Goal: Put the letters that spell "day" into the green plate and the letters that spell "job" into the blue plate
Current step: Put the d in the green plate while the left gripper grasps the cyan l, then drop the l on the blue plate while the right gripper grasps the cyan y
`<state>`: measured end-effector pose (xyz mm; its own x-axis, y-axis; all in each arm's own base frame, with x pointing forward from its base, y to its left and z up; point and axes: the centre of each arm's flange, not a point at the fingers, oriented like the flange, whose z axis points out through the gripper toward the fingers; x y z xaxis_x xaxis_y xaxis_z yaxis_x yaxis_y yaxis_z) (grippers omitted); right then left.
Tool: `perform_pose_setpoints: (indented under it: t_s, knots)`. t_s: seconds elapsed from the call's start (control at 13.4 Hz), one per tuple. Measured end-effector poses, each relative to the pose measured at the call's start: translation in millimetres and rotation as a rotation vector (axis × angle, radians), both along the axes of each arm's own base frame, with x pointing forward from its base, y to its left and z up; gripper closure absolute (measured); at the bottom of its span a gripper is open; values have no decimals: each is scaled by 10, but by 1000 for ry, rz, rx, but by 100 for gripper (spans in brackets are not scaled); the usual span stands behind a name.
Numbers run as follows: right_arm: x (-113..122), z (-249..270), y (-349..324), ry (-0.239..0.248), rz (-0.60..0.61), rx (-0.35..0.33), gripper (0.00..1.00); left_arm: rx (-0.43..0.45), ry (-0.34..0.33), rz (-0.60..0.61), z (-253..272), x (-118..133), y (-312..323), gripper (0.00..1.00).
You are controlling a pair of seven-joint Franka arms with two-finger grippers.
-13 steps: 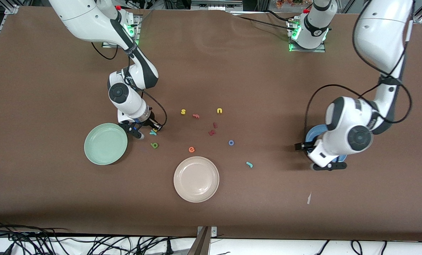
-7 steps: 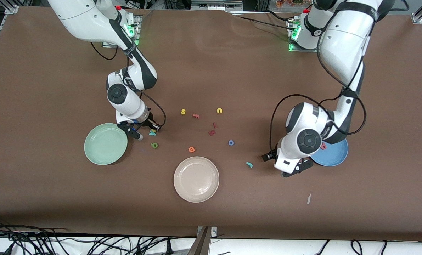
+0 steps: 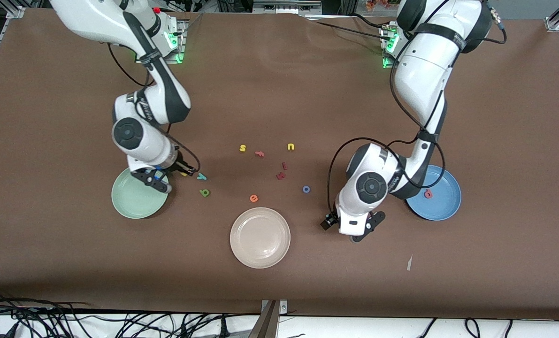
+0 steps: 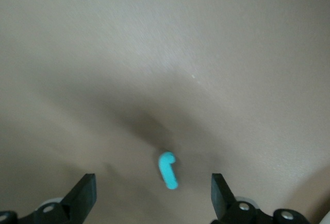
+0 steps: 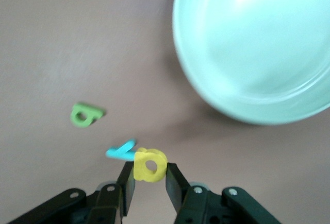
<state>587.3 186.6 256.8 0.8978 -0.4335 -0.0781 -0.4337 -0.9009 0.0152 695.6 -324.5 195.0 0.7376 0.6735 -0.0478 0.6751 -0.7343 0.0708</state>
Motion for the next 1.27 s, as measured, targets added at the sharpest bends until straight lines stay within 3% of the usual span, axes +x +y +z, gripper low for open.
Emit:
perform_pose_setpoints:
  t_s: [0.45, 0.6, 0.82, 1.27]
  knots:
    - [298, 88, -1141, 12, 174, -17, 65, 1, 9, 77, -138, -40, -68, 22]
    - [307, 52, -1279, 19, 177, -15, 59, -9, -6, 101, -130, -35, -102, 44]
    - [286, 17, -1125, 26, 165, -9, 32, -26, -31, 138, -138, -22, -142, 56]
    - [100, 15, -183, 40, 17, 21, 31, -35, -55, 147, -169, 2, -130, 60]
